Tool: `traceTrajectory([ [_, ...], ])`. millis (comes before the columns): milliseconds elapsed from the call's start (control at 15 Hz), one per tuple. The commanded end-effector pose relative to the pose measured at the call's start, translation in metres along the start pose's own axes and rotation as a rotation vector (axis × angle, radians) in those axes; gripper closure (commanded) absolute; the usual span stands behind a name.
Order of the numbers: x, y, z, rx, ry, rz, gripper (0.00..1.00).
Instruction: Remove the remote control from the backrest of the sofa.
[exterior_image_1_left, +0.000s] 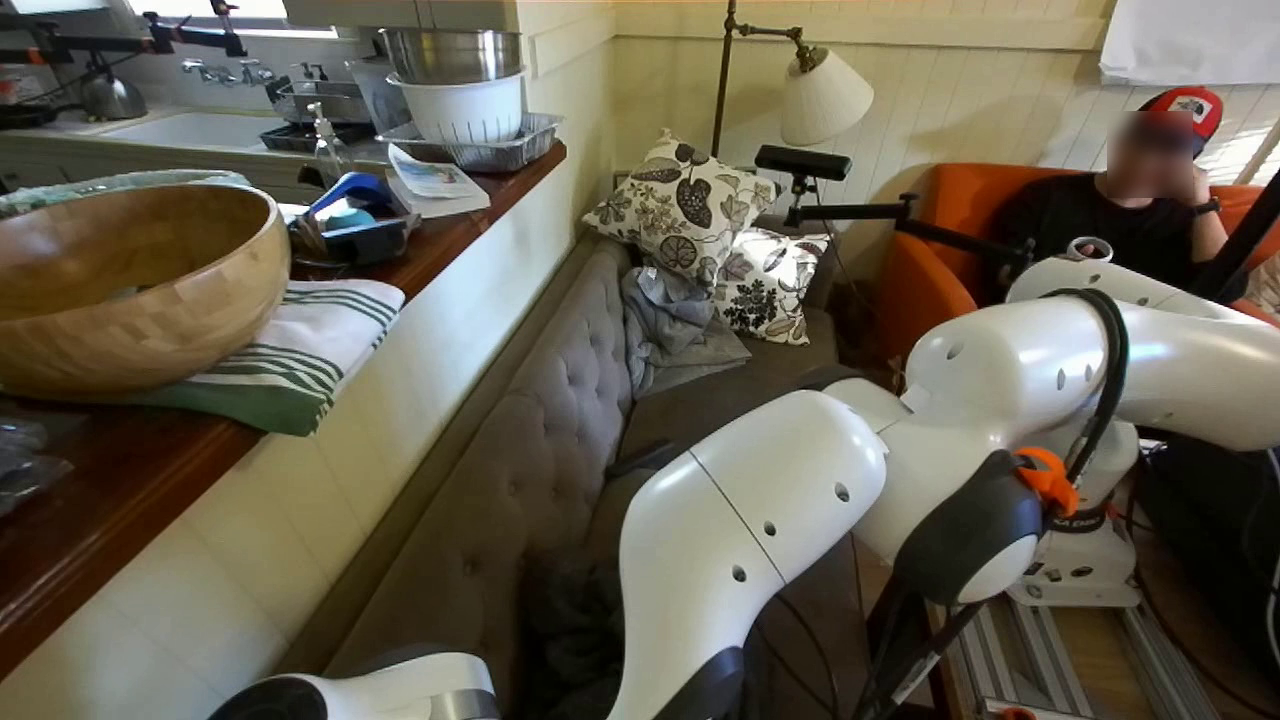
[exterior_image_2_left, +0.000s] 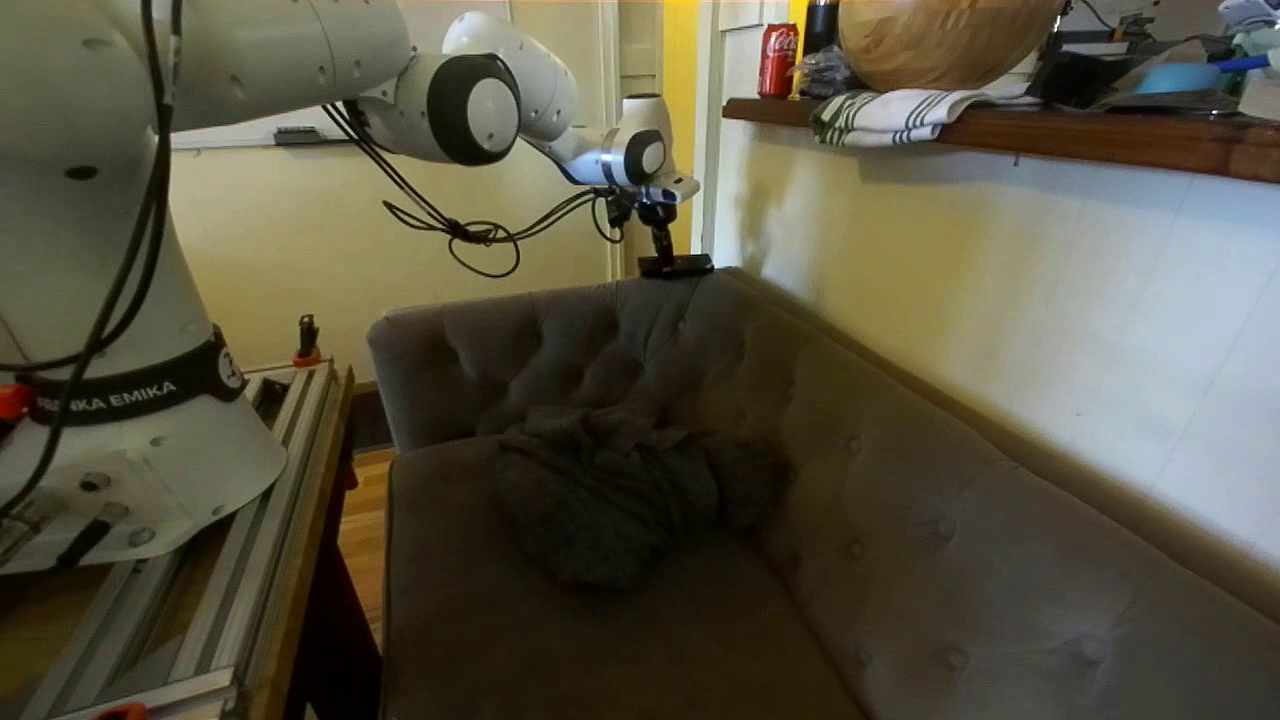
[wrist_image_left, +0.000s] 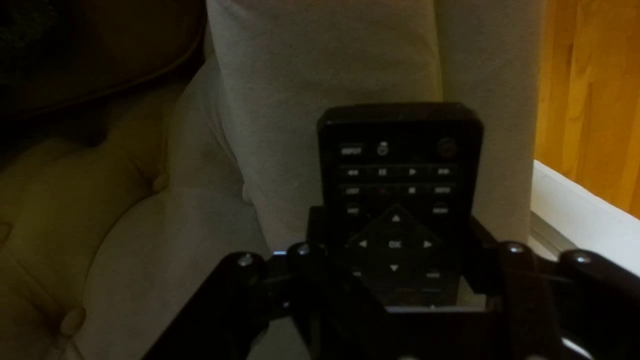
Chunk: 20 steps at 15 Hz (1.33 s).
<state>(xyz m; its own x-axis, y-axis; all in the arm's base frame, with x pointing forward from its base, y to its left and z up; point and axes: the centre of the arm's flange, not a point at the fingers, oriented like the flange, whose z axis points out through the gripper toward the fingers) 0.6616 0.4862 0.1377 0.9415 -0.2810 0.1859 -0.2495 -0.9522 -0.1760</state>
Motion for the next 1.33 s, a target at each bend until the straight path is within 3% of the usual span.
traceTrajectory([
  [0,0.017,-0.022,0.002,0.003,0.009,0.041,0.63],
  [800,0.02,-0.018,0.005,-0.026,-0.004,0.075,0.63],
  [933,0.019,-0.017,0.006,-0.037,-0.013,0.078,0.42],
  [1000,0.019,-0.016,0.006,-0.042,-0.016,0.079,0.44],
  [1200,0.018,-0.016,0.007,-0.053,-0.024,0.078,0.06],
  [1267,0.019,-0.016,0.007,-0.055,-0.027,0.077,0.01],
])
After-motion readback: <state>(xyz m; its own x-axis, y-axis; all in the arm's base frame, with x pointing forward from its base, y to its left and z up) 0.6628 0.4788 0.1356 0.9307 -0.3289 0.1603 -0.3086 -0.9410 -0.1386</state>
